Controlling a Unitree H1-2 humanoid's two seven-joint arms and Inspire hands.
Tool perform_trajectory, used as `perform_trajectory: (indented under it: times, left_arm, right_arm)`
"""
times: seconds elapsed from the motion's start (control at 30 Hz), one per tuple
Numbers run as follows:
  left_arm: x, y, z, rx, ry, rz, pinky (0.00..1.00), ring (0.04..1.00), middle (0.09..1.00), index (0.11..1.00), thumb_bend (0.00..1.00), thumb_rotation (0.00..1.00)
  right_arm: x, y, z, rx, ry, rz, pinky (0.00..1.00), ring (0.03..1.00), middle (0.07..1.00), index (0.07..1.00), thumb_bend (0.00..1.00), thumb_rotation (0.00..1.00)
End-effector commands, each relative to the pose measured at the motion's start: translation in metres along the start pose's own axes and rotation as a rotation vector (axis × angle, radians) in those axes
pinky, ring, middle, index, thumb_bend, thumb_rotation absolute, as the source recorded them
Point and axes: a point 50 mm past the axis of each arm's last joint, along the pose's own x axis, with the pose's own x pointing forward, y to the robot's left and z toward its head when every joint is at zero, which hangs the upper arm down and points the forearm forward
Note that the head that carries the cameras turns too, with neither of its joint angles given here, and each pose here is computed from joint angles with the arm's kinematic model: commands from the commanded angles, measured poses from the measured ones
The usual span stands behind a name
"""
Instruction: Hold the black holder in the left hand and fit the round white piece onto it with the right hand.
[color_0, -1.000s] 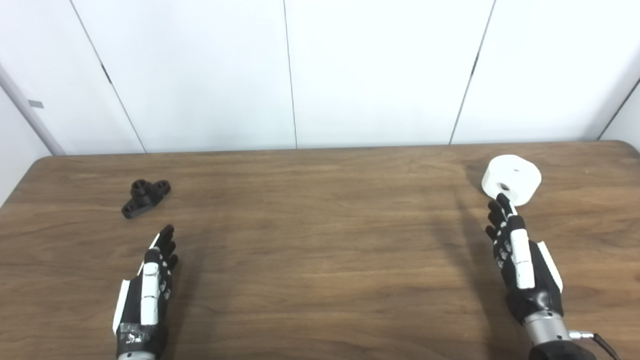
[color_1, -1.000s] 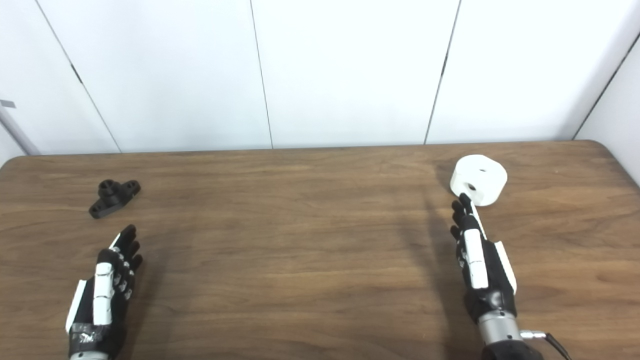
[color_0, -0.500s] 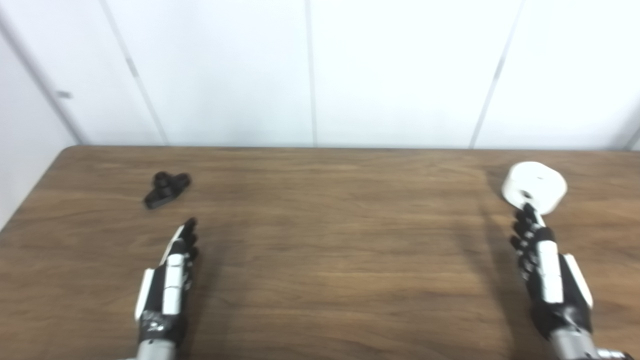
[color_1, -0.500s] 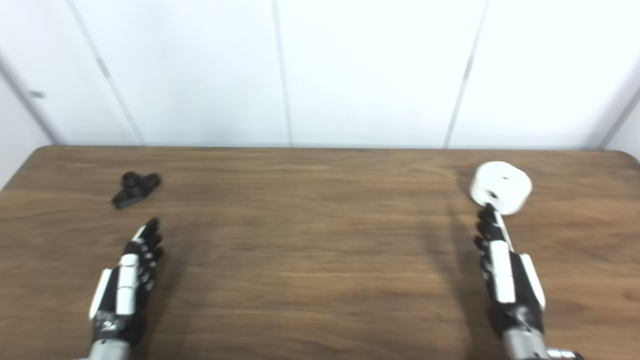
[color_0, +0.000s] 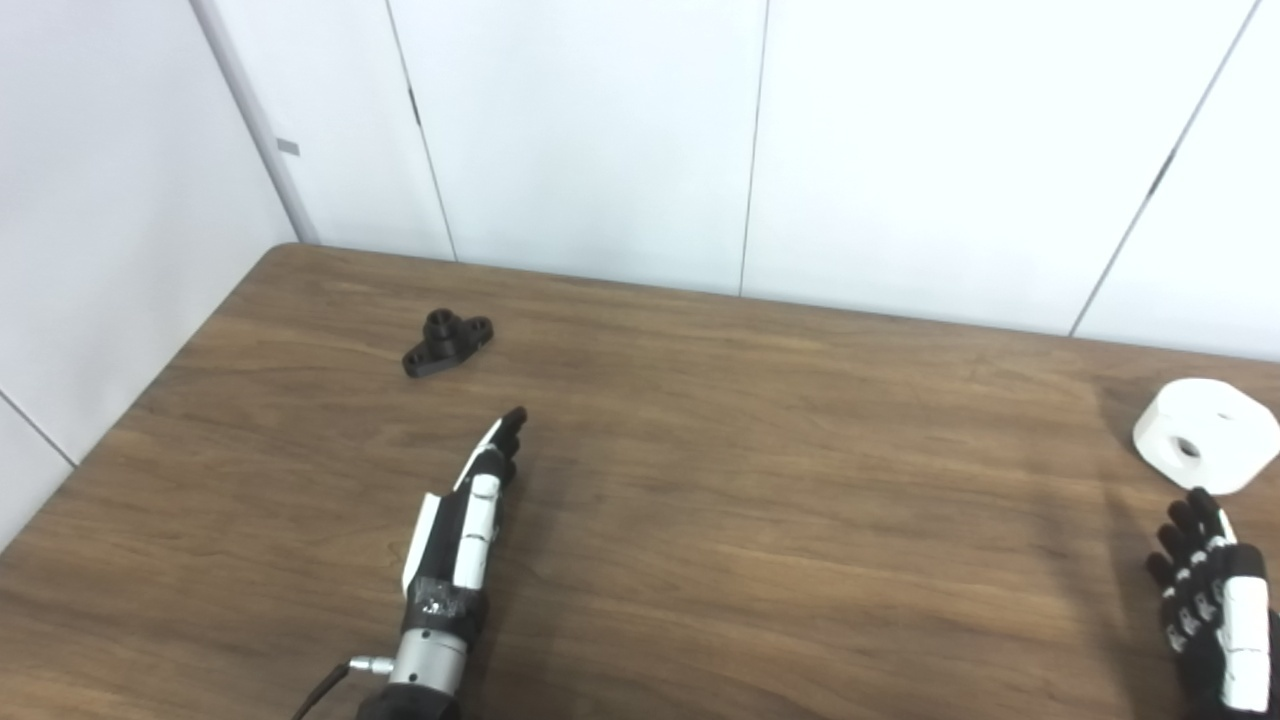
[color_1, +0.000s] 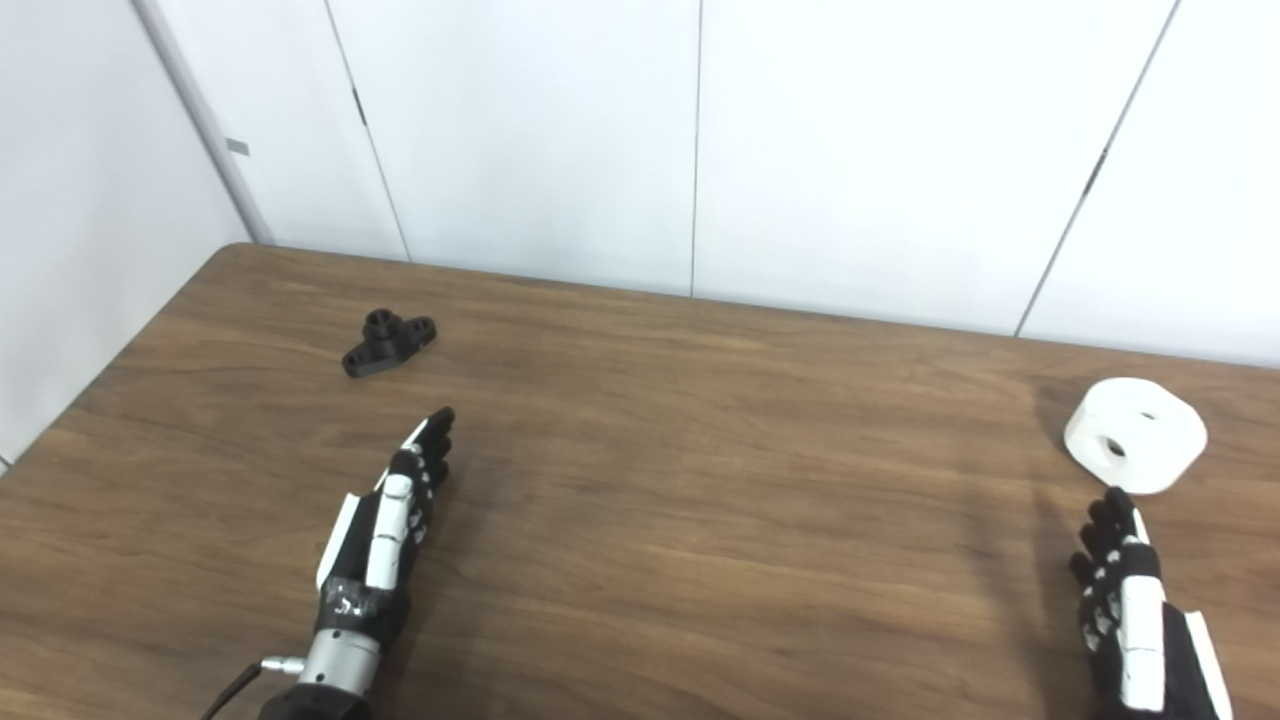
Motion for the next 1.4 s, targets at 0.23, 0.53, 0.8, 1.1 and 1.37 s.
perform_trajectory:
  times: [0.23, 0.53, 0.8, 1.1, 1.37]
  left_arm:
    - [-0.006, -0.012, -0.009, -0.002, -0.025, -0.005, 1.0, 1.0, 0.991, 0.958, 0.43, 1.0]
    - [-0.007, -0.013, -0.01, -0.011, -0.029, -0.01, 1.0, 1.0, 1.0, 0.964, 0.4, 1.0]
    - [-0.006, -0.01, -0.009, 0.008, -0.015, 0.004, 1.0, 1.0, 0.988, 0.957, 0.44, 0.93]
    - [0.005, 0.009, 0.024, 0.268, -0.01, 0.095, 0.99, 0.993, 0.985, 0.938, 0.68, 0.45]
    - [0.033, 0.055, 0.051, 0.611, -0.029, 0.21, 1.0, 1.0, 0.96, 0.871, 0.86, 0.33]
  right_arm:
    - [0.006, -0.012, 0.007, 0.002, -0.085, 0.009, 1.0, 0.939, 0.913, 1.0, 0.53, 1.0]
    - [0.006, -0.012, 0.004, 0.006, -0.074, 0.011, 0.99, 0.91, 0.885, 1.0, 0.52, 1.0]
    - [0.007, -0.011, 0.005, 0.002, -0.083, 0.017, 0.9, 0.893, 0.885, 1.0, 0.55, 1.0]
    - [0.008, -0.004, 0.005, 0.001, -0.085, 0.021, 1.0, 0.93, 0.918, 1.0, 0.56, 1.0]
    - [0.007, 0.002, 0.008, 0.007, -0.087, 0.011, 1.0, 0.949, 0.932, 1.0, 0.59, 1.0]
